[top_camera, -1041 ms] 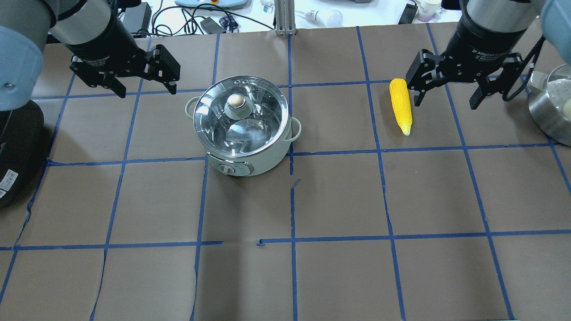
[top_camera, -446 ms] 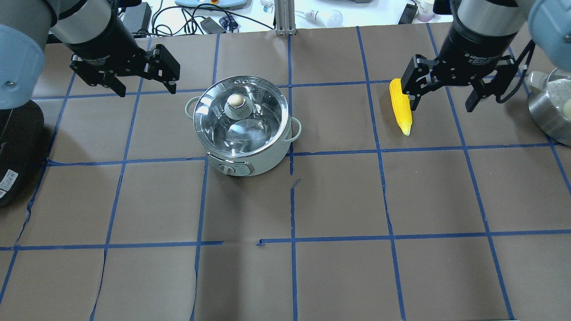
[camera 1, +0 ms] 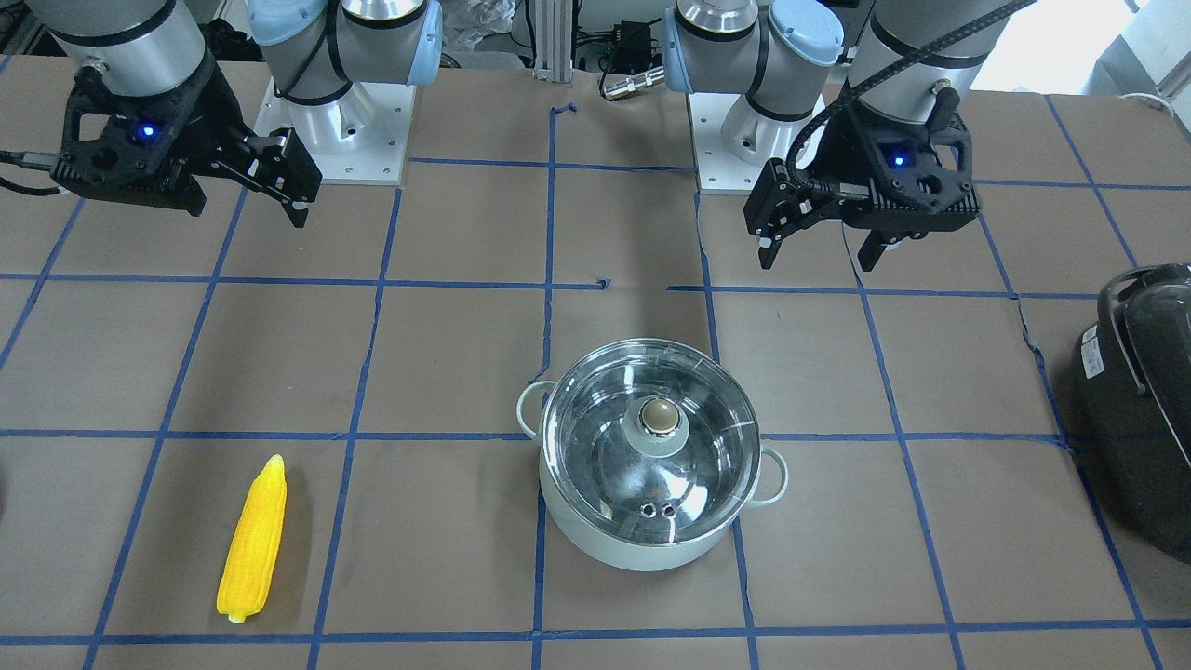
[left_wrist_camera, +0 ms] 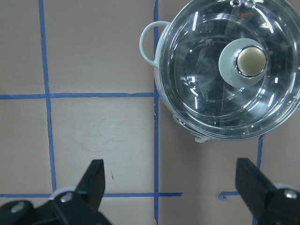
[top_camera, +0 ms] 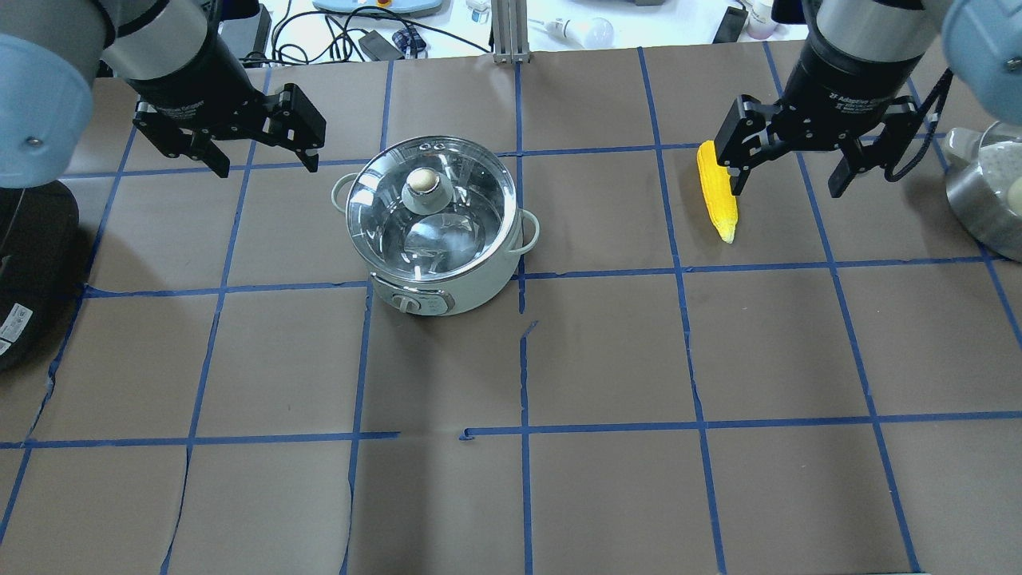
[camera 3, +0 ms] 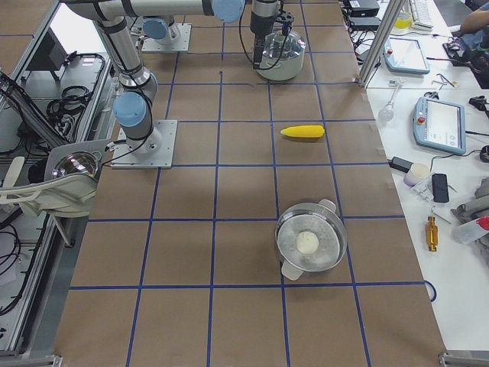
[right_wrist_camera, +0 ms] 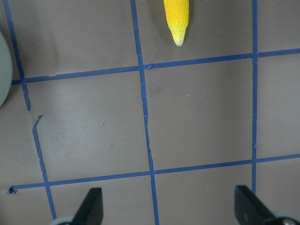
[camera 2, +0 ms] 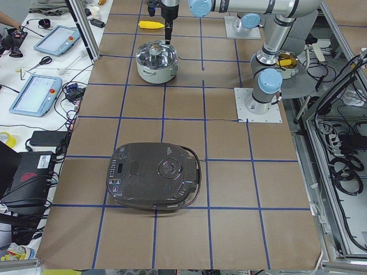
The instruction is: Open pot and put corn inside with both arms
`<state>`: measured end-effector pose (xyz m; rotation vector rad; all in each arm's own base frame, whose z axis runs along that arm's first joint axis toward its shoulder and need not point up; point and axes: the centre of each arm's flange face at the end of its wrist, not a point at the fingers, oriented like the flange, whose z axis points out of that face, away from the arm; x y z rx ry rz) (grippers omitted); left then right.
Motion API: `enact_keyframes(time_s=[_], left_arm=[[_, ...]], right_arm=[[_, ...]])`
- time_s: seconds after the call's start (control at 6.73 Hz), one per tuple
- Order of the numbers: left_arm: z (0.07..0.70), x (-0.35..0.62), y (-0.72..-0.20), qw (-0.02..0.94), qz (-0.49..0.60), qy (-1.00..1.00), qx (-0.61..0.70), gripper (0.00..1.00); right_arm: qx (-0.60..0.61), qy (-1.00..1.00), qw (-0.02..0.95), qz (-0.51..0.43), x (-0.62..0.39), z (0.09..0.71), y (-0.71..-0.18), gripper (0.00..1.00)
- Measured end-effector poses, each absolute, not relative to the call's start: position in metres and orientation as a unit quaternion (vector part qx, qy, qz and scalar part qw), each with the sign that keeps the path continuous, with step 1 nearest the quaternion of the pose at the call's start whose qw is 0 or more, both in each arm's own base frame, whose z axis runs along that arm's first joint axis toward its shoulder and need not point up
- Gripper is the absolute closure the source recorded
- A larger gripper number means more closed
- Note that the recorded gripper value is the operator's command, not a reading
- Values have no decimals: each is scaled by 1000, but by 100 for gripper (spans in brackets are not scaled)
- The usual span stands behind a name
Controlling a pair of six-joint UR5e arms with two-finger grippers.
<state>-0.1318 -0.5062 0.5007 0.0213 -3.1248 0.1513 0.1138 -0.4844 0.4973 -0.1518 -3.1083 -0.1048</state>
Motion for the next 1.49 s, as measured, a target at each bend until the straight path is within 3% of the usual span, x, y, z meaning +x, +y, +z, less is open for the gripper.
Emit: enact_keyframes(time_s=[0.59, 0.89, 1.04, 1.49], left_arm=[[470, -184, -541, 24, 68, -997, 3, 1], [432, -222, -564, 28, 47, -998, 13, 3], [410, -234, -573, 26, 36, -999, 19, 10], [379, -249, -585, 26, 31, -999, 16, 10]], right_arm=[[-58, -998, 19, -32, 102, 488, -497, 0], [-78, -997, 15, -16, 78, 461, -533, 0], [-83, -996, 16, -9, 70, 439, -555, 0], [-86, -995, 18, 50, 59, 355, -626, 0]])
